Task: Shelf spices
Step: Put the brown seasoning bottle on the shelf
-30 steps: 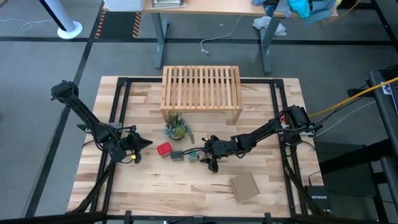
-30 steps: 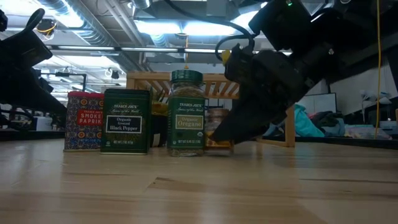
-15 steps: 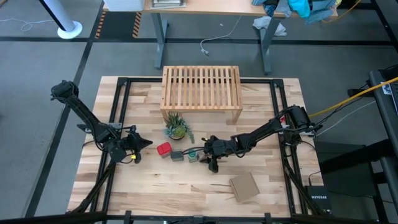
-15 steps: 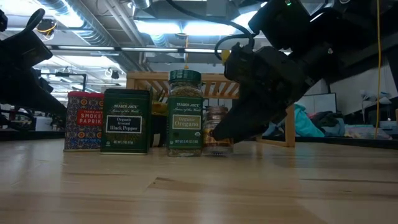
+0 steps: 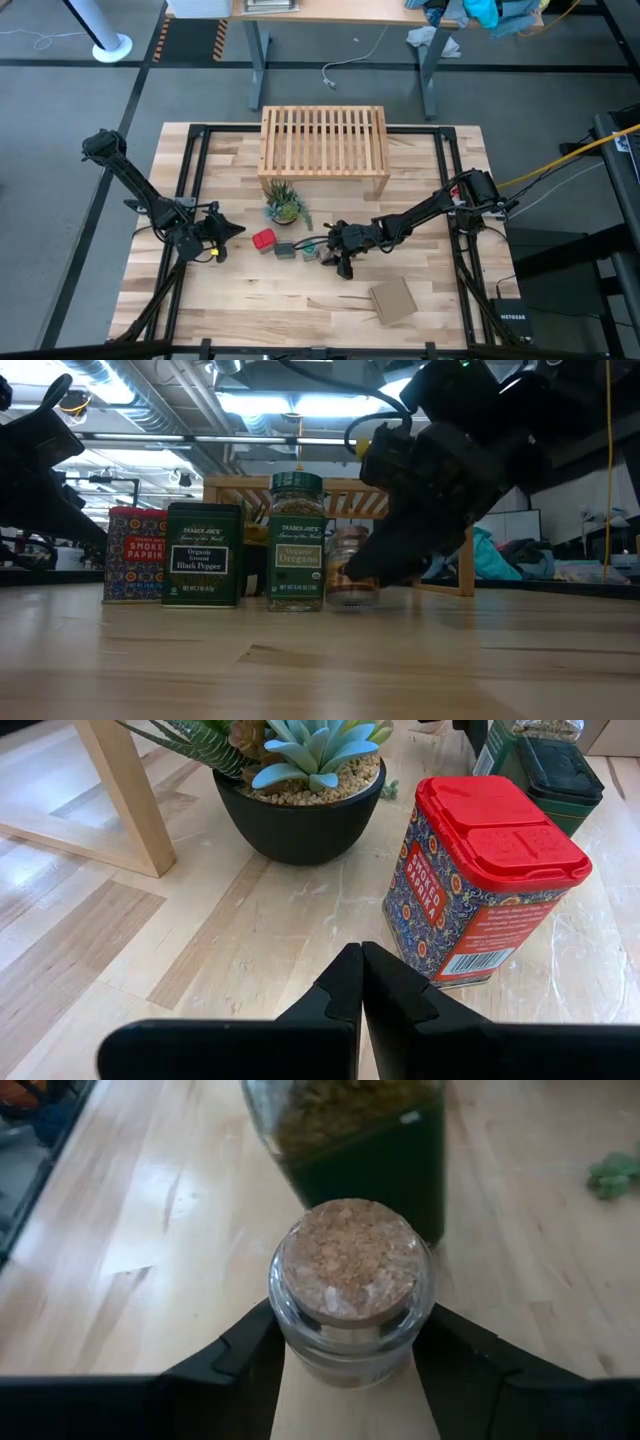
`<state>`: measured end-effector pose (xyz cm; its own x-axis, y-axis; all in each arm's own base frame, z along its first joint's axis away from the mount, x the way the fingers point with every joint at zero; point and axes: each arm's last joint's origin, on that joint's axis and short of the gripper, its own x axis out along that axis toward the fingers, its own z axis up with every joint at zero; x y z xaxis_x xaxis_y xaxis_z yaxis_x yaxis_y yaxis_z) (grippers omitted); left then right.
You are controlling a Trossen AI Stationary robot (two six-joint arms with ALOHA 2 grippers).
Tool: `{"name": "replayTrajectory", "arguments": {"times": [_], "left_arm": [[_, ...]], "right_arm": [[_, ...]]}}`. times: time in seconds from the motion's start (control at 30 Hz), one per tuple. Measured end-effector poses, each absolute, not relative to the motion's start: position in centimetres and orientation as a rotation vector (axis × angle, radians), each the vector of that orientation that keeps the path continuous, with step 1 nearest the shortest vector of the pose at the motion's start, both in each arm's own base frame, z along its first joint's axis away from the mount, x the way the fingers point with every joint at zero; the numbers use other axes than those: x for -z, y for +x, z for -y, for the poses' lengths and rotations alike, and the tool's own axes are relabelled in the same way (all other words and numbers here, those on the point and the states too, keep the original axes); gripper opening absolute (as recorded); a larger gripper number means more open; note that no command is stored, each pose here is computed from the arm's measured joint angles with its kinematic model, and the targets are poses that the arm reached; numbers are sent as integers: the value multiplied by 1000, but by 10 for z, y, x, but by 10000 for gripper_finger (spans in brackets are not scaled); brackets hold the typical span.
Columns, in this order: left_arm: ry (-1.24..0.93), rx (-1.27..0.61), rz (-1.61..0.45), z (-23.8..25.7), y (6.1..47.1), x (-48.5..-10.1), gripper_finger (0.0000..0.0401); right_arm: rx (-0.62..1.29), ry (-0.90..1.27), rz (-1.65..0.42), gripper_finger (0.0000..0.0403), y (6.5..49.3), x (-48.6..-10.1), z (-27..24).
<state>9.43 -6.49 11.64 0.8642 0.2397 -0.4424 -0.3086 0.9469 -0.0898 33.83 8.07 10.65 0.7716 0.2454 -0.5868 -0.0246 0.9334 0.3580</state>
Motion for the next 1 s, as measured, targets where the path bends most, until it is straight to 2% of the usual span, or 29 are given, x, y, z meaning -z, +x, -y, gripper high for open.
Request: {"name": "replayTrajectory", "arguments": {"times": [0.3, 0.57, 1.0], "left_arm": [[-160, -288, -442, 65, 94, -116, 3], [-159, -288, -442, 65, 94, -116, 3], [-150, -287, -445, 65, 94, -116, 3]], "right_arm": [[-181, 334, -646, 194, 338, -118, -81], [-285, 263, -561, 194, 346, -159, -85], [-110, -87, -667, 194, 355, -223, -72]]}}
